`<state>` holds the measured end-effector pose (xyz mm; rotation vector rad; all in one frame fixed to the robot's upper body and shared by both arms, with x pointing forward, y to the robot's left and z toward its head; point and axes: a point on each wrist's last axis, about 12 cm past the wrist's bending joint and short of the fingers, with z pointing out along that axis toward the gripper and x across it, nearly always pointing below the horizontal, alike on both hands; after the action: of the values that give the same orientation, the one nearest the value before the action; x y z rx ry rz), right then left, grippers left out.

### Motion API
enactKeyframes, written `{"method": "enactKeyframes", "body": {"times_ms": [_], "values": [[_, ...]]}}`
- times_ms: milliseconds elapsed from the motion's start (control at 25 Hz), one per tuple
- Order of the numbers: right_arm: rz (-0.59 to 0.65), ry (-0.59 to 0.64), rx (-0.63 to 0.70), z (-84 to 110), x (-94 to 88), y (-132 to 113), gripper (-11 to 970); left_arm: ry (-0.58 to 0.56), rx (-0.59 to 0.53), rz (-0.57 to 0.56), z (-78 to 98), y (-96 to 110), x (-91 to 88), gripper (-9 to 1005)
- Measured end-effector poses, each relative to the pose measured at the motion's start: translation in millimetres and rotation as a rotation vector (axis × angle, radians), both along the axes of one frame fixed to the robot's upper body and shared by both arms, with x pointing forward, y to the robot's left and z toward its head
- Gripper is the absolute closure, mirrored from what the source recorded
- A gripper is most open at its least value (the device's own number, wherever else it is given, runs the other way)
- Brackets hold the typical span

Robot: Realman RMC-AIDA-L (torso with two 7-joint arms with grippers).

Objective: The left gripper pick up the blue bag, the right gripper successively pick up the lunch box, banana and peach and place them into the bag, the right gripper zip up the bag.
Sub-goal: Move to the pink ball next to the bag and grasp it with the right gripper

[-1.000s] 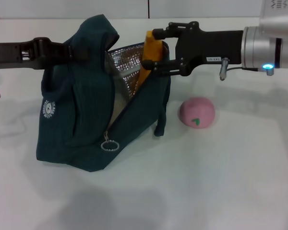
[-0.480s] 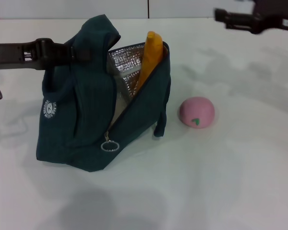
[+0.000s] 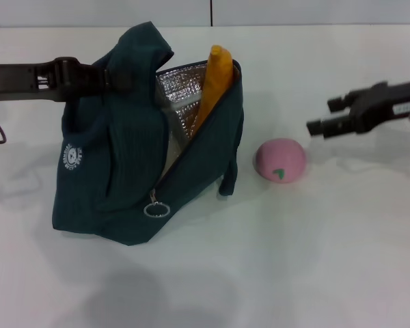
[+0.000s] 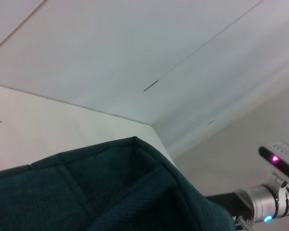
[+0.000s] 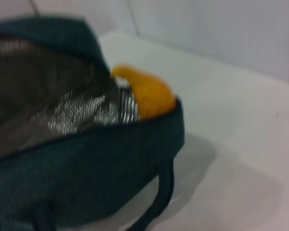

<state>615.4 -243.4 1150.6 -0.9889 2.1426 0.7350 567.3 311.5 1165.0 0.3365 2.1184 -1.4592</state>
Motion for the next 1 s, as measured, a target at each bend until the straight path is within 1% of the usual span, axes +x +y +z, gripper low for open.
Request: {"method": "enactKeyframes", "body": {"times_ms": [120,400,720,1000], "values": [[0.031,0.02,-0.043,-6.1,-0.7,10,181,-0.001,0.002,-0.003,-0.6,-1,-0.1,963],[0.092,0.019,-0.113,-17.8,-3.0,31,198,-0.003,0.002,-0.006,-1.4,-2,-0.5,963],[0.132,-0.012,-0.171,-25.2,-2.2,47,234,-0.007,0.004,-0.007,-1.8,-2,-1.0,963],[0.159,-0.035,-0.201,-27.5,-1.2,54,266,-0.009,0.005,-0.01,-1.1,-2,-0.4,963]]}}
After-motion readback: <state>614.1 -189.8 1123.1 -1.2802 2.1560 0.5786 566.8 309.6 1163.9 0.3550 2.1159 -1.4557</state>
